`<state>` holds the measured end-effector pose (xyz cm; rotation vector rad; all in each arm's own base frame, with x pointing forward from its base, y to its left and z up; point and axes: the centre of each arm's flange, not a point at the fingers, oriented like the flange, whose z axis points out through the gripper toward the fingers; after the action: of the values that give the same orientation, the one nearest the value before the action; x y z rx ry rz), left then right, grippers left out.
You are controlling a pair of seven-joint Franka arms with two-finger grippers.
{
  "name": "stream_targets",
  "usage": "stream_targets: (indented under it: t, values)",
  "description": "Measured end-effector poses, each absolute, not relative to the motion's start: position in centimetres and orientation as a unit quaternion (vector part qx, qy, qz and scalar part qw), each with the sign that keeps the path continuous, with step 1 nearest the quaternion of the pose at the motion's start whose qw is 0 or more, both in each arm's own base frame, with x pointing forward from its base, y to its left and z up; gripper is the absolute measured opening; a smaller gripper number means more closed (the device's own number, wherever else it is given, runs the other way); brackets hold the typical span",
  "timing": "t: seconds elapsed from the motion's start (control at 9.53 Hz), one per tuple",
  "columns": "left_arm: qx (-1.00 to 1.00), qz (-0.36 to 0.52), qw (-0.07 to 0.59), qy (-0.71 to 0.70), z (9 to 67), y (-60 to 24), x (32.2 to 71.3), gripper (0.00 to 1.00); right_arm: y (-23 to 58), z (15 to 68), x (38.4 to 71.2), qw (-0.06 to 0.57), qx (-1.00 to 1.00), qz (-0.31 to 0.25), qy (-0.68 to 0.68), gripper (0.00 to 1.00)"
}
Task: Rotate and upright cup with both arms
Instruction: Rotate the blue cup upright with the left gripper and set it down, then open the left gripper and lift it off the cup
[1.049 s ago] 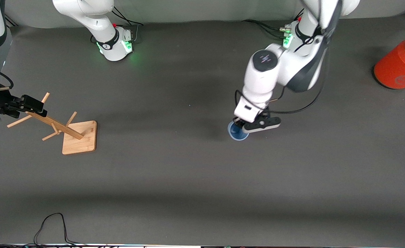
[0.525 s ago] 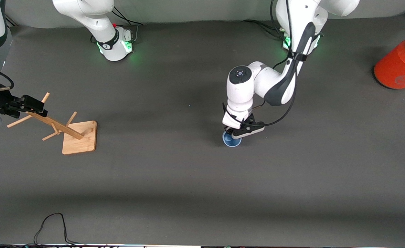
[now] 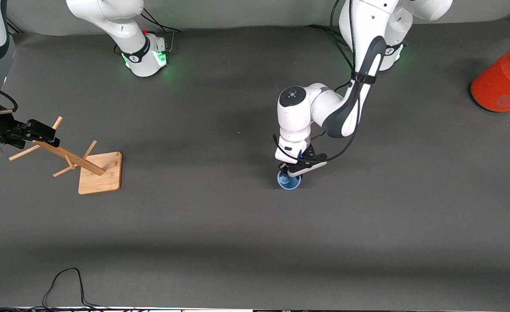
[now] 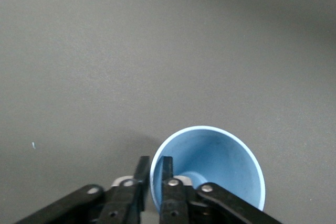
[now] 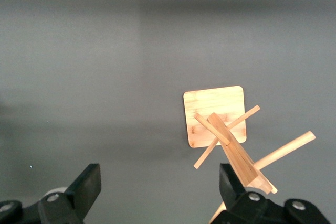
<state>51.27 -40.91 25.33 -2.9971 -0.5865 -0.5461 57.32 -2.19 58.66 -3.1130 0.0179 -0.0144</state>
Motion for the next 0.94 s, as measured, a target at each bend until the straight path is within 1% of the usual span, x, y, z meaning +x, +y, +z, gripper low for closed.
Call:
stream_targets:
  t: [0.1, 0.21, 0.42, 0.52, 0.73, 0.84, 0.94]
  values:
    - [-0.965, -0.178, 0.017, -0.191, 25.6, -41.0, 51.4, 0.39, -2.2, 58.7, 57.3, 0.014, -1.000, -0.005, 0.006, 1.00]
    - [-0.964, -0.184, 0.011, -0.194, 26.6, -41.2, 51.9, 0.53, -2.2, 58.7, 57.3, 0.014, -1.000, -0.004, 0.006, 1.00]
    - [-0.957, -0.193, 0.020, -0.214, 31.8, -41.1, 53.1, 0.88, -2.2, 58.6, 57.3, 0.014, -1.000, -0.004, 0.006, 1.00]
    - [-0.956, -0.189, 0.019, -0.224, 35.7, -40.8, 53.7, 1.00, -2.2, 58.6, 57.3, 0.014, -1.000, -0.004, 0.006, 1.00]
    - [-0.965, -0.150, 0.005, -0.217, 43.6, -38.0, 55.0, 1.00, -2.2, 58.6, 57.3, 0.014, -1.000, -0.004, 0.005, 1.00]
    - [-0.971, -0.130, 0.025, -0.201, 47.3, -34.6, 55.7, 1.00, -2.2, 58.6, 57.3, 0.014, -1.000, -0.003, 0.005, 1.00]
    - [-0.976, -0.111, 0.043, -0.183, 49.7, -31.2, 56.1, 1.00, -2.1, 58.6, 57.3, 0.014, -1.000, -0.003, 0.005, 1.00]
